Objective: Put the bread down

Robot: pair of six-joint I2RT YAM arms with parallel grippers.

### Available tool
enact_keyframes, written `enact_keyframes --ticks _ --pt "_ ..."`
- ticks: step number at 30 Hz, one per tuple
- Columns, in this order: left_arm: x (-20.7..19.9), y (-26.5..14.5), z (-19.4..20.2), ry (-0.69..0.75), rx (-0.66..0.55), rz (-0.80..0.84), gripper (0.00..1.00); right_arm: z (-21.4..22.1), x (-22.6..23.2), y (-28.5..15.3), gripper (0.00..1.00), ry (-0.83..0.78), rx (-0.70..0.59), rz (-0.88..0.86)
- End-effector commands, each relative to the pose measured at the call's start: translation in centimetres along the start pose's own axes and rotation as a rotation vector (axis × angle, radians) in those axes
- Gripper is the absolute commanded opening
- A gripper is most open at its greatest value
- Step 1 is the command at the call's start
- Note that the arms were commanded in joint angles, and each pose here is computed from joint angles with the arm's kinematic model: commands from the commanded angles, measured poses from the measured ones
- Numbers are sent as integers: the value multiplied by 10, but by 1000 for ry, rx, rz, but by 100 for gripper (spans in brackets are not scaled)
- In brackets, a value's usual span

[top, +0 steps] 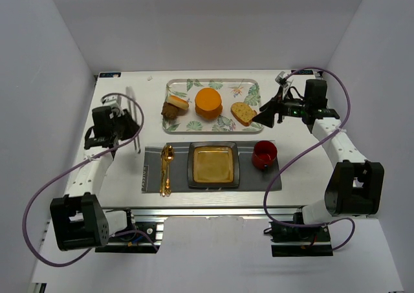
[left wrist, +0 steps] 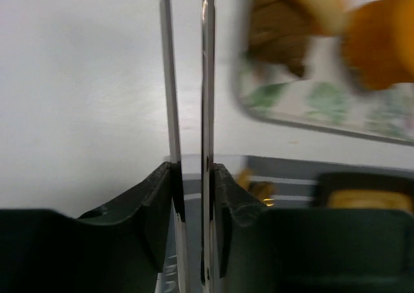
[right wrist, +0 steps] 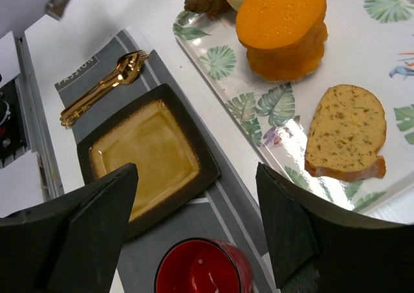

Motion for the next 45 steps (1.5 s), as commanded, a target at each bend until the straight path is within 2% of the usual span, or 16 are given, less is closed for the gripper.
enact_keyframes --ticks 1,4,10,13,21,30,36,45 --pt "-68 -22 -9 -27 61 324 43 -25 1 -13 79 -73 -42 23" --pt "-114 -30 0 -30 114 479 52 -29 0 -18 79 -81 -52 34" --pt "-176 -26 14 -14 206 604 57 -32 -5 -31 79 -65 -73 78" --pt "-199 -13 27 -4 277 623 58 -34 -5 -37 80 -61 -80 95" --pt "-256 25 45 -6 351 618 59 -31 -3 -50 80 -52 -91 125" --pt "-280 83 63 -37 407 474 59 -25 -3 -55 80 -33 -89 143" --pt "-301 95 66 -4 423 418 59 -22 -5 -55 80 -26 -87 145" --pt "-301 102 83 46 445 361 60 -19 -5 -53 80 -19 -88 141"
Point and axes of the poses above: each gripper's point midway between its finger pads, its own y axis out along the fingers, its own x axis along the line the jaws close on, z = x × y, the point moved 10 cm from there along -y, back along the fingers, and after that the axes turned 12 degrees about -y, right-handed, at the moved point
